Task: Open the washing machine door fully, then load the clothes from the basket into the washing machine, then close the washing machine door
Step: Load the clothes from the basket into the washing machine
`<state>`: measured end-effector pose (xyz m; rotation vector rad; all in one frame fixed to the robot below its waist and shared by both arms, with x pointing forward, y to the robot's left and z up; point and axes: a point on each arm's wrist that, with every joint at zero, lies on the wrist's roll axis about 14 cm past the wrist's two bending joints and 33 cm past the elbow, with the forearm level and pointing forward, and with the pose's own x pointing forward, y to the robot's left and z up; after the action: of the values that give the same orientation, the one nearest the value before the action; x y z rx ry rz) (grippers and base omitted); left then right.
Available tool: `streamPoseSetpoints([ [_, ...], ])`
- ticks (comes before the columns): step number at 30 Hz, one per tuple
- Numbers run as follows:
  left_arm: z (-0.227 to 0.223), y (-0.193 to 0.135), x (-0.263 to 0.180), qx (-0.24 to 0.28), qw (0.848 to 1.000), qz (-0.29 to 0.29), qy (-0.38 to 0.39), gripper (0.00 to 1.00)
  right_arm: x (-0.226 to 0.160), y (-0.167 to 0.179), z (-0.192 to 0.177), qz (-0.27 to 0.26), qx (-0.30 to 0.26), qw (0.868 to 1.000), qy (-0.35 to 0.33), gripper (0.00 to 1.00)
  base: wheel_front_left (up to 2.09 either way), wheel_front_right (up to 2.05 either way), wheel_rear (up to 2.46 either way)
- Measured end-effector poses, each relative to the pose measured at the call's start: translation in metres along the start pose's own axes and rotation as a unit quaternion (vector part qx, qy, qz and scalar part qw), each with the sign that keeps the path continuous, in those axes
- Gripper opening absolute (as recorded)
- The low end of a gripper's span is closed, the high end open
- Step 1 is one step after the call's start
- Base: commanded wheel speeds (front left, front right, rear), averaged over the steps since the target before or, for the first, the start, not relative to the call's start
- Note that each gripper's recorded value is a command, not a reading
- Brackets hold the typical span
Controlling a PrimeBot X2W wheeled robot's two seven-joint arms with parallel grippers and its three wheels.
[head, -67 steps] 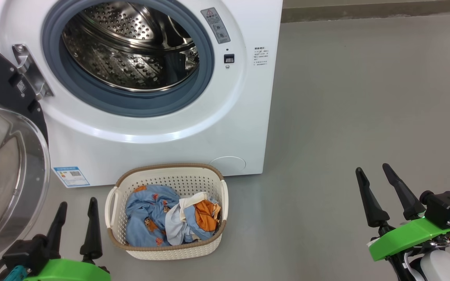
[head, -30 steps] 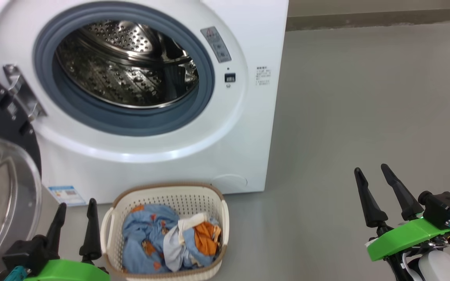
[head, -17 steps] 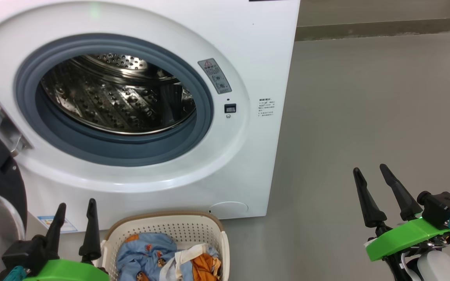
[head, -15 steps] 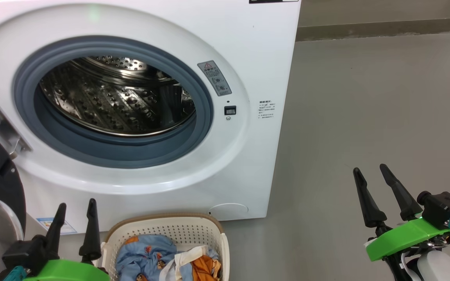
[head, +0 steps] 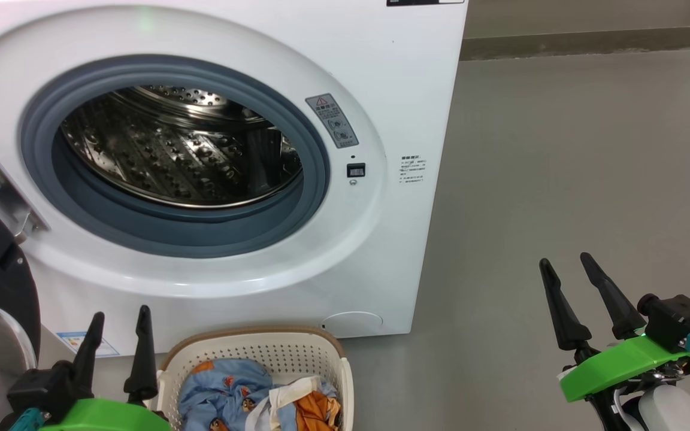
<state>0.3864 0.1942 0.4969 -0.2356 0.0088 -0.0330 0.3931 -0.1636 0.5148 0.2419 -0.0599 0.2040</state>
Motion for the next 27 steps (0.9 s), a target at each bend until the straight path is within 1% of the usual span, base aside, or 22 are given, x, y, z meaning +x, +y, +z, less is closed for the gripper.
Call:
streamPoseSetpoints([
  [27, -0.0076, 0.001, -0.0003, 0.002, 1.0, 0.001, 0.012, 1.0, 0.0006, 0.0016, -0.0074, 0.004, -0.001, 1.0, 0.011, 1.0, 0.0, 0.0, 0.0],
])
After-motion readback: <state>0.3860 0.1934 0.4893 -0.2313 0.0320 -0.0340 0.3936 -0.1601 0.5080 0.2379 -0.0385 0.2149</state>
